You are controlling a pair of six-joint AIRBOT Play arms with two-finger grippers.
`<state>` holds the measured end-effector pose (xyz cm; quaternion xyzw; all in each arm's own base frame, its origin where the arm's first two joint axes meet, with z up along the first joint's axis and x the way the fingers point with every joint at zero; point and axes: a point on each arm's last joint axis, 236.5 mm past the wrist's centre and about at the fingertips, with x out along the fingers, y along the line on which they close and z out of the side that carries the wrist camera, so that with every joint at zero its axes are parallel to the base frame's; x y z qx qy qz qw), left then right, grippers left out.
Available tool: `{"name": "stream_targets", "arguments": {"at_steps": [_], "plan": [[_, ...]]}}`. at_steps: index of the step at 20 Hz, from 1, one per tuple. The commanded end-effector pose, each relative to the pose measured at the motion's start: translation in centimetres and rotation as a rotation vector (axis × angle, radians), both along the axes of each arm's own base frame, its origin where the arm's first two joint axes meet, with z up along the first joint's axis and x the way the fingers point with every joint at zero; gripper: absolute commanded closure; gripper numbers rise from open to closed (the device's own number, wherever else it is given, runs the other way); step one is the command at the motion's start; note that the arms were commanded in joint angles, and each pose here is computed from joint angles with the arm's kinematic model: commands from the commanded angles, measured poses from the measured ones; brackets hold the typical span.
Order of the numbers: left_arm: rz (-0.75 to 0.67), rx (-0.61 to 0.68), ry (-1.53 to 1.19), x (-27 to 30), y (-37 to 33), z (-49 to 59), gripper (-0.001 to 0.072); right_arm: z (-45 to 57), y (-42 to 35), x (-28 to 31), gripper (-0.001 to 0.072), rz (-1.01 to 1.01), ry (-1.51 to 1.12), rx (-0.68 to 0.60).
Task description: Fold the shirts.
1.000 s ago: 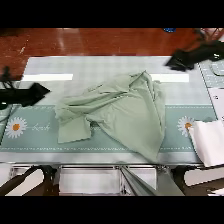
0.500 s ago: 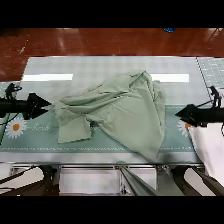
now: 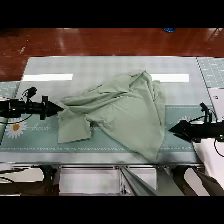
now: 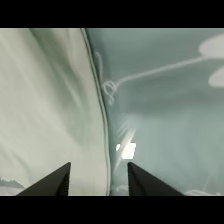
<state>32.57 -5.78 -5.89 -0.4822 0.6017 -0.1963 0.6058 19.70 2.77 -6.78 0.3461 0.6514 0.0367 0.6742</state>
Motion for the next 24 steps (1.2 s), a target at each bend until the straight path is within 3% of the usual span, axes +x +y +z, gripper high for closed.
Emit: {"name": "stream_targets", "arguments": {"at_steps": [1, 15, 20, 21, 22, 23, 24], "plan": [[-0.010, -0.031, -0.076, 1.5, -1.3, 0.7, 0.0687, -1.0, 1.4, -3.0, 0.0305, 0.048, 0.108, 0.025], [-0.013, -0.029, -0.084, 1.7, -1.3, 0.9, 0.0687, -4.1, 6.5, -8.3, 0.0305, 0.277, 0.355, 0.052], [-0.008, -0.023, -0.086, 1.8, -1.2, 0.8, 0.0687, -5.3, 11.5, -2.5, 0.0308, 0.187, 0.157, 0.114], [-0.006, -0.021, -0.086, 1.9, -1.2, 0.8, 0.0686, -4.8, 12.6, -0.8, 0.0386, 0.157, 0.092, 0.141], [-0.005, -0.021, -0.087, 1.9, -1.2, 0.8, 0.0687, -3.8, 13.8, 0.8, 0.0573, 0.151, 0.028, 0.179], [-0.006, -0.020, -0.090, 1.9, -1.2, 0.9, 0.0687, -2.3, 15.1, 2.2, 0.0691, 0.179, -0.047, 0.223], [-0.006, -0.017, -0.100, 2.1, -1.1, 1.2, 0.0687, -0.9, 15.9, 3.3, 0.0691, 0.199, -0.089, 0.251]]}}
